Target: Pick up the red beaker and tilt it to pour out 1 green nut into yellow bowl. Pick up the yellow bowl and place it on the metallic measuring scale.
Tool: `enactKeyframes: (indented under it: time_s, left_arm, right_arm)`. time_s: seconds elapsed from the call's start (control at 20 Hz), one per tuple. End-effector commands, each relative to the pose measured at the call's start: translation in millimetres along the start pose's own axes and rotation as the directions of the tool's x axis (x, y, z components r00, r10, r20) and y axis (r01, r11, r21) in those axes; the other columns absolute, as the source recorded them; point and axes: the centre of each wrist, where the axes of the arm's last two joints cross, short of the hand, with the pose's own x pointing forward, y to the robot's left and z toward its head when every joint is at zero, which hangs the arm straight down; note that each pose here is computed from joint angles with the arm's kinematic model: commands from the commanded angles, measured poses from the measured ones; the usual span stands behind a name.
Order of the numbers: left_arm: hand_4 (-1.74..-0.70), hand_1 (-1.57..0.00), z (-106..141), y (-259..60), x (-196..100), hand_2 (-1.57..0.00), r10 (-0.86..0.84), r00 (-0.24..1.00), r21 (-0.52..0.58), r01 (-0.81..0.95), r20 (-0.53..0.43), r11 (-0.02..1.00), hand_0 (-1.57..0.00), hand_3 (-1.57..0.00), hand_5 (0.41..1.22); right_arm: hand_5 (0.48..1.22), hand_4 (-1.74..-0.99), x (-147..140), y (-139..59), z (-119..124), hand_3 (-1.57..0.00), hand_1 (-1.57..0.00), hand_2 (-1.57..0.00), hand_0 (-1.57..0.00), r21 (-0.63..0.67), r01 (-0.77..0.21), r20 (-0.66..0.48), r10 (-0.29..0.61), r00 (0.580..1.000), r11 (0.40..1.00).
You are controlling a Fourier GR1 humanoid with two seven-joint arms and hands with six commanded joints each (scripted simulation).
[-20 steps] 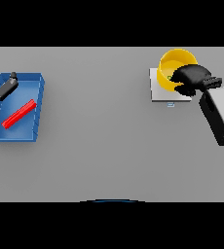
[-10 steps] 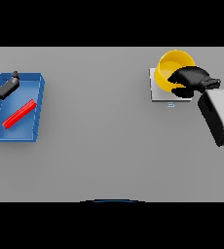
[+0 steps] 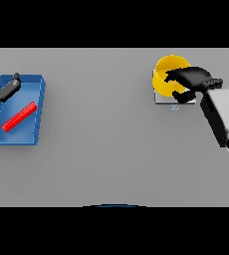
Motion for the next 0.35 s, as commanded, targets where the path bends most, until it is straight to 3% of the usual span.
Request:
enactKeyframes:
  time_s: [0.0, 0.3]
  left_arm:
    - [-0.73, 0.0, -0.1, 0.2, 0.1, 0.0, 0.003, 1.0, 0.003, -0.003, 0.005, 1.0, 0.0, 0.0, 0.665]
    - [-0.73, 0.0, -1.0, 3.8, 0.4, 0.0, -0.004, 1.0, 0.001, 0.004, -0.002, 1.0, 0.0, 0.0, 0.665]
  right_arm:
    - [0.809, -1.53, -2.3, 1.0, 1.1, -0.3, -0.07, -0.1, -0.08, -0.003, -0.001, 0.005, 0.001, 1.0, 1.0]
    - [0.738, -1.478, -4.1, -0.4, 2.1, -0.15, -0.02, -0.03, -0.02, 0.027, 0.017, -0.047, -0.016, 0.999, 0.999]
